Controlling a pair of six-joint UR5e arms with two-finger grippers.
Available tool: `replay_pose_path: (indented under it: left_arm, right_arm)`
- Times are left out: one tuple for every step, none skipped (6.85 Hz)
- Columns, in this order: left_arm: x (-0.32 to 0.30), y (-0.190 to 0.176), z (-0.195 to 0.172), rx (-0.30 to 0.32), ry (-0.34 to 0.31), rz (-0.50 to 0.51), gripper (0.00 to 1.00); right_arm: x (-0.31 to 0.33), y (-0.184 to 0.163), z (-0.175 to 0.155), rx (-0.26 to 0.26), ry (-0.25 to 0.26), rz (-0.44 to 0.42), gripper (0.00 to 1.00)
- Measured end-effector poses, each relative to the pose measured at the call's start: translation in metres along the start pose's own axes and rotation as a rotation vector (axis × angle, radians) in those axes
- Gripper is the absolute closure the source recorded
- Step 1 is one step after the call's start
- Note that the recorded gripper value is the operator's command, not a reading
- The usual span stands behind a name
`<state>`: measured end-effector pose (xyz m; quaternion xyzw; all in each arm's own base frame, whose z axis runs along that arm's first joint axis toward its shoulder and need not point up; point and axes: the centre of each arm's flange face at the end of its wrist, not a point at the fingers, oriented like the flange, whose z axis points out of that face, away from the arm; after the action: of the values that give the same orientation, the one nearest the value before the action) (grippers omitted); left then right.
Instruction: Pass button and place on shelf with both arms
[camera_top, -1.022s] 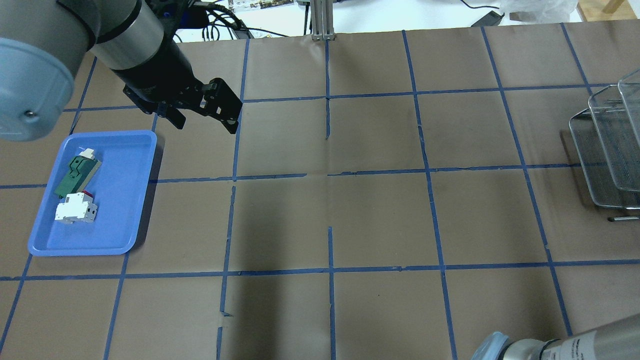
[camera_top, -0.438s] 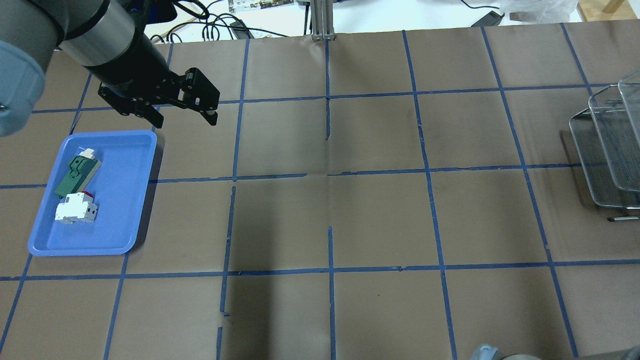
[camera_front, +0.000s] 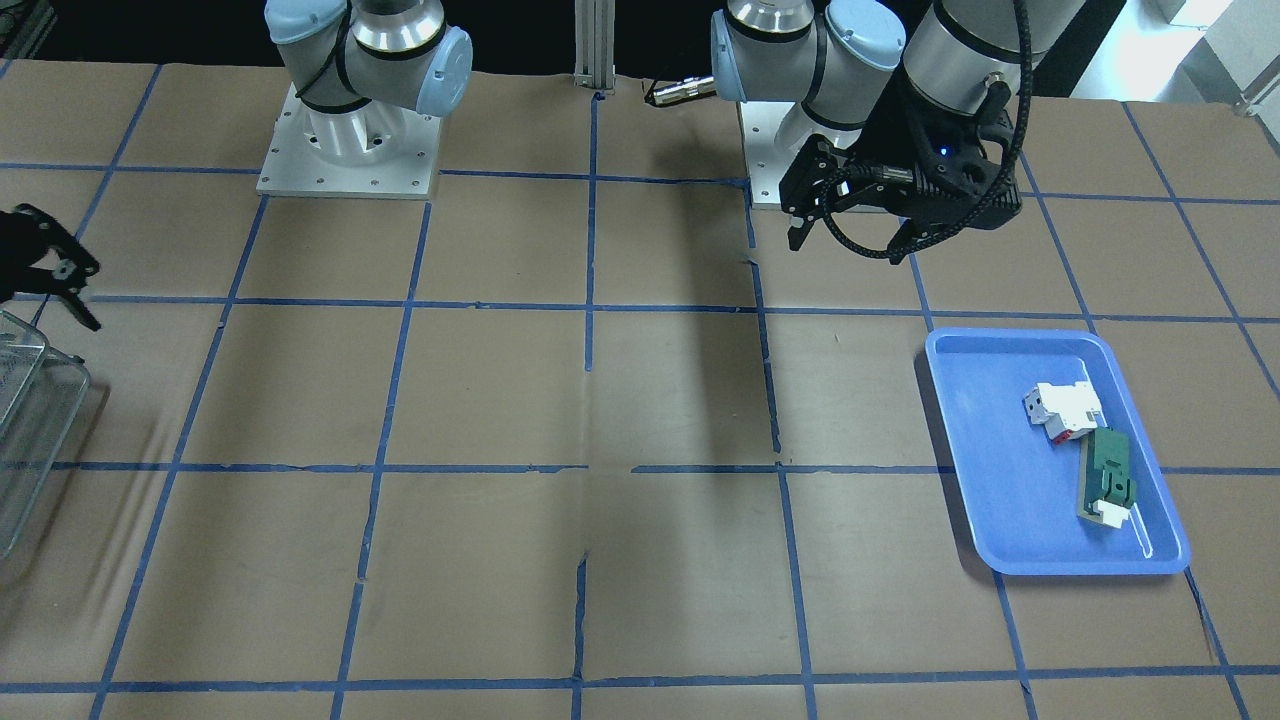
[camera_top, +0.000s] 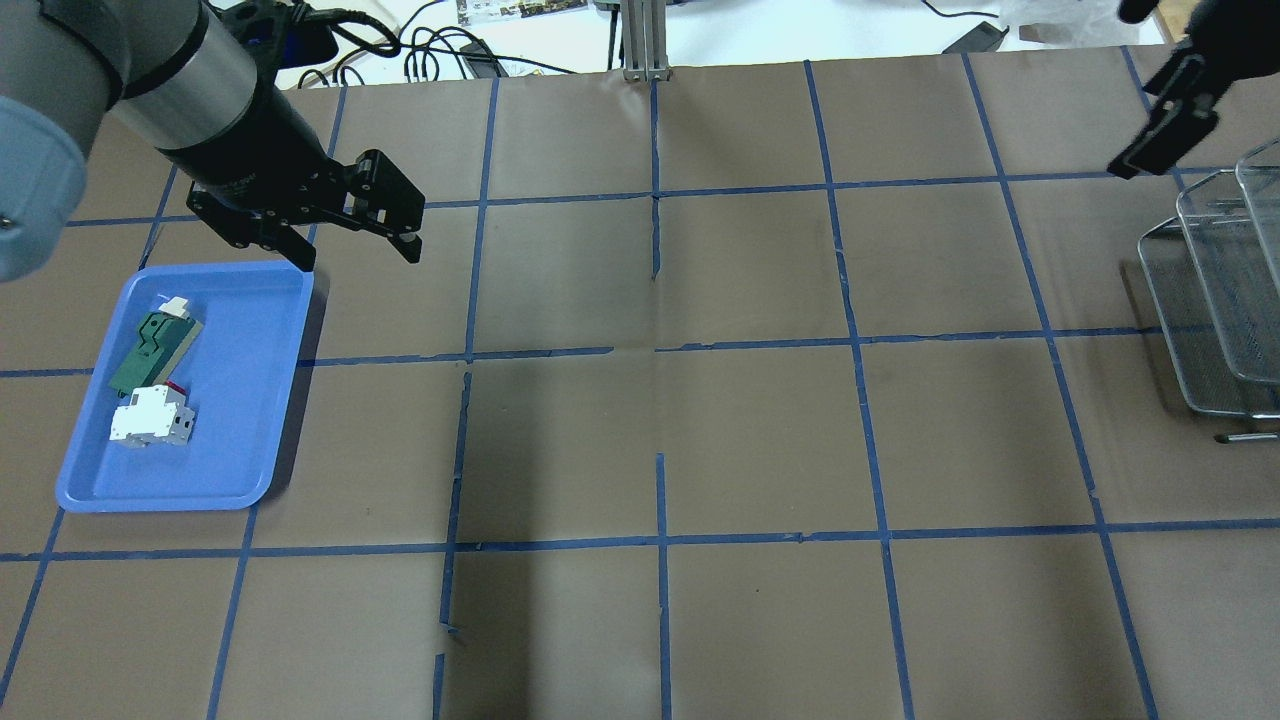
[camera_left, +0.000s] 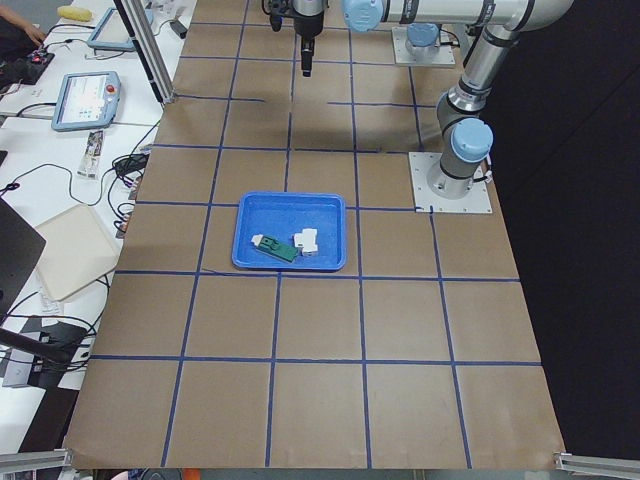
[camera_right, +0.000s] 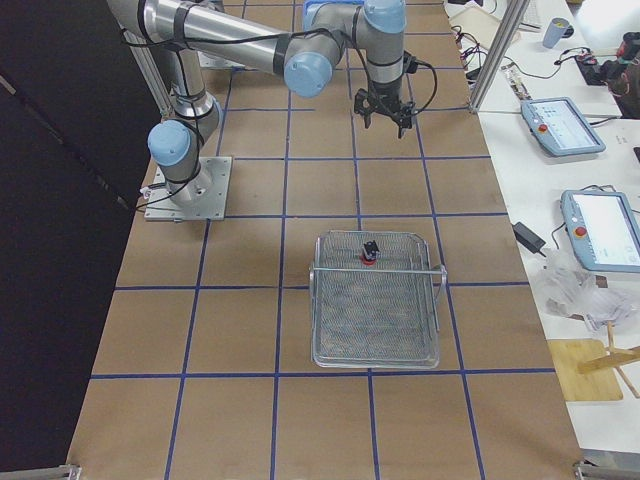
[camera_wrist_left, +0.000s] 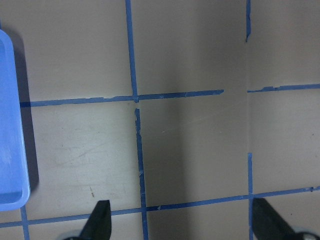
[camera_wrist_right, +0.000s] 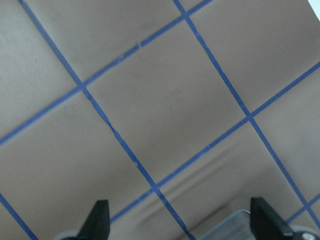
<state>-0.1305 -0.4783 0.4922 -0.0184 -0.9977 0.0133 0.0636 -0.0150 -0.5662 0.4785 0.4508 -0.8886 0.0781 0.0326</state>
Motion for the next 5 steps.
replay_pose_path:
  left_arm:
    - [0.000, 0.000, 0.000, -0.001, 0.000, 0.000, 0.00]
    - [-0.001, 0.001, 0.000, -0.001, 0.000, 0.000, 0.00]
    - [-0.001, 0.001, 0.001, -0.002, 0.000, 0.000, 0.00]
    - [-0.001, 0.001, 0.001, -0.003, 0.000, 0.000, 0.00]
    - [-0.001, 0.001, 0.001, -0.004, -0.001, -0.001, 0.00]
  right_arm:
    - [-0.027, -0.036, -0.003, 0.014, -0.004, 0.126, 0.00]
    - [-0.053, -0.068, -0.007, 0.029, -0.008, 0.246, 0.00]
    - [-0.073, -0.090, -0.015, 0.031, -0.016, 0.373, 0.00]
    - [-0.086, -0.100, -0.027, 0.014, -0.029, 0.508, 0.00]
    - [-0.093, -0.102, -0.043, -0.007, -0.040, 0.643, 0.00]
